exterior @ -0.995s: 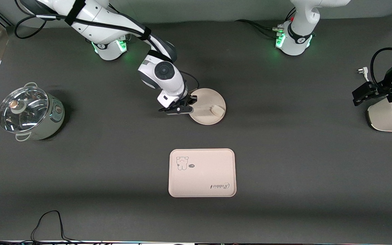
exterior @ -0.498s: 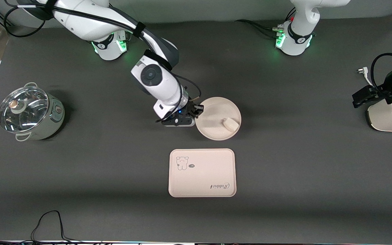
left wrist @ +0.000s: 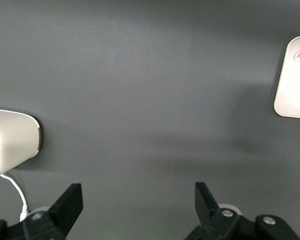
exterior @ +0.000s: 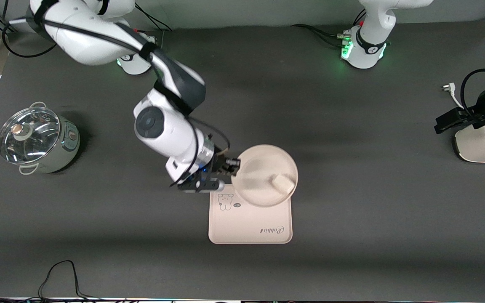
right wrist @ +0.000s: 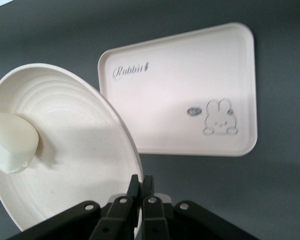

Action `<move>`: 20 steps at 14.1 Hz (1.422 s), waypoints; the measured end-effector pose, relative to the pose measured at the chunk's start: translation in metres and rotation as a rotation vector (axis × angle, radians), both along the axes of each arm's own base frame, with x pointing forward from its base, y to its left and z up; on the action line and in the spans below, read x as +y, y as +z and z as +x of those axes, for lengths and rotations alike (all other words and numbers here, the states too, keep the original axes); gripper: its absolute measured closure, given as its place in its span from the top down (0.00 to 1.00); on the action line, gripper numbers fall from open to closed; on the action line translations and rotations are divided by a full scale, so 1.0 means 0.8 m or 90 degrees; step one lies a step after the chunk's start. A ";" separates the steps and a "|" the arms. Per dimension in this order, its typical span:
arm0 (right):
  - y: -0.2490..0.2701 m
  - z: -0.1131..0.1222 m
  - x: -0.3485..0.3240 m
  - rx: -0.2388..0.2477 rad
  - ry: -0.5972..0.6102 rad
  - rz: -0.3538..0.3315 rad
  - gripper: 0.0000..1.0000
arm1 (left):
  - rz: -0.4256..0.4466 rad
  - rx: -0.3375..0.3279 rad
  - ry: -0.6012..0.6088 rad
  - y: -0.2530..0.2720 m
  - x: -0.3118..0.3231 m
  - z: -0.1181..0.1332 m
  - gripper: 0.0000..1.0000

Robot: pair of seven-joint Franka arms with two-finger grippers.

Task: Place bun in plate and plate on tray
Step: 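Carry the plate with the right gripper onto the bunny tray, then open the right gripper to release the plate on the tray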

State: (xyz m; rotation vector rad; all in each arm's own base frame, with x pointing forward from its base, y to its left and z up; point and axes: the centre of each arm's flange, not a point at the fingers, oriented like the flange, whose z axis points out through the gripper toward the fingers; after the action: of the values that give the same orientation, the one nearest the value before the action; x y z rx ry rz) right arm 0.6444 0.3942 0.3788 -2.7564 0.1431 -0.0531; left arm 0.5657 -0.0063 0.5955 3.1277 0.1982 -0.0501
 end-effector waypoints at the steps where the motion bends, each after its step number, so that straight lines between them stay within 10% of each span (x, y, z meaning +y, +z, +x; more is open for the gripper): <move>1: -0.013 0.014 -0.010 -0.001 0.002 0.002 0.04 | 0.000 0.000 0.000 0.000 0.000 0.000 1.00; 6: -0.107 0.061 -0.042 0.017 -0.021 0.010 0.04 | 0.000 0.014 -0.004 -0.003 -0.004 -0.003 1.00; 16: -0.248 0.059 -0.041 0.051 -0.050 0.033 0.04 | -0.001 0.018 -0.014 -0.007 -0.016 -0.002 1.00; 20: -0.240 0.067 -0.046 0.031 -0.046 0.024 0.41 | -0.001 0.024 -0.017 -0.008 -0.019 -0.004 1.00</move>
State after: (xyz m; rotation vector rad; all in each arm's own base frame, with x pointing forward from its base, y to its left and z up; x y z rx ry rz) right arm 0.6982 0.3571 0.1867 -2.7162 0.2538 -0.0018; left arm 0.5627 -0.0214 0.5895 3.1301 0.1566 -0.1082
